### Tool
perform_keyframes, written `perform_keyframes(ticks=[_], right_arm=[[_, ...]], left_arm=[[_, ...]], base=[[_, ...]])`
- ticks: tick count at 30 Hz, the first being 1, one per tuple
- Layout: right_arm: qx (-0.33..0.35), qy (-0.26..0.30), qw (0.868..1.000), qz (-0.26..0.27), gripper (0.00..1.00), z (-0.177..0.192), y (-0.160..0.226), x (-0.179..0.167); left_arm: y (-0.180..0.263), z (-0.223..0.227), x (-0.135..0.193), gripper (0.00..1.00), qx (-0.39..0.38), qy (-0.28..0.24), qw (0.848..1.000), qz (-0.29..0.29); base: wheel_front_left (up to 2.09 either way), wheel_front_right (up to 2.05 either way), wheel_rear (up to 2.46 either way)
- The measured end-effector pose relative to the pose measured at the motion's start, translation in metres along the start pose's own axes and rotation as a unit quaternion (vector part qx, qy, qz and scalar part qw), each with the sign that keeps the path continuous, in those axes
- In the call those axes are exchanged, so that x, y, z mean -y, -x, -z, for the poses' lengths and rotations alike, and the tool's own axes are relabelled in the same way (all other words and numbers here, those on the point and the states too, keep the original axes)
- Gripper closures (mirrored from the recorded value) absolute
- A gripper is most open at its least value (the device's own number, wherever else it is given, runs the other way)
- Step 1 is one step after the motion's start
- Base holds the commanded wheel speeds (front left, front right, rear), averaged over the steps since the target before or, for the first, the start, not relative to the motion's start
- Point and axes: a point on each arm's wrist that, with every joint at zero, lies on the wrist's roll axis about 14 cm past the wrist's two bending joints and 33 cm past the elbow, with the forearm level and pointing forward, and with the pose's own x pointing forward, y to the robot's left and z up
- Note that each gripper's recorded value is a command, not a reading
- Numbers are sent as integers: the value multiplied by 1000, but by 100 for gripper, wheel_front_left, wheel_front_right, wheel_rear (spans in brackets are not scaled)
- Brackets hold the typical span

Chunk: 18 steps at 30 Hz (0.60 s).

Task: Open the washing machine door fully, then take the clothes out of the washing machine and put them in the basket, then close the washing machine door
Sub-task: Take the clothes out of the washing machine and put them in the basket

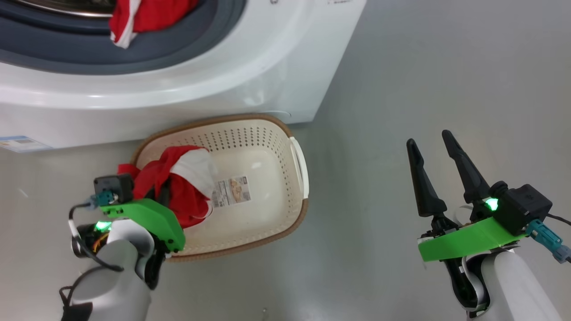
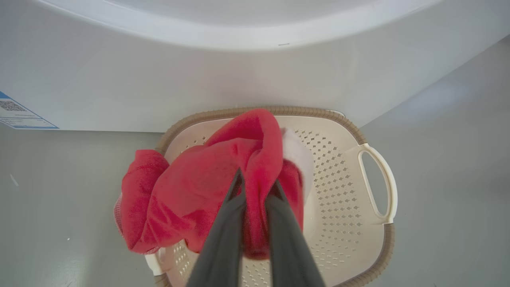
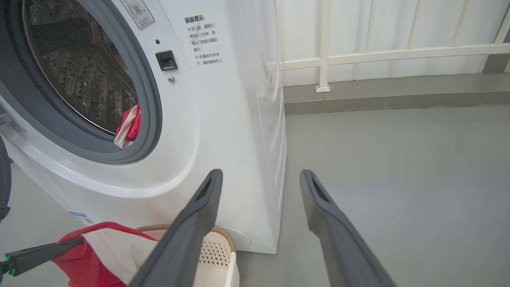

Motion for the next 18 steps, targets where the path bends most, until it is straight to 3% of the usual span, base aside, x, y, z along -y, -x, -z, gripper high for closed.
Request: perform_keyframes(ticks=[9, 18], right_arm=[[-19, -8, 1000, 19, 0, 17, -7, 14], [-43, -6, 999, 32, 0, 36, -9, 26]], left_arm=[[-28, 38, -7, 100, -98, 9, 995, -9], [-39, 82, -20, 100, -193, 8, 981, -20]], base=[[0, 0, 0], [0, 0, 0]])
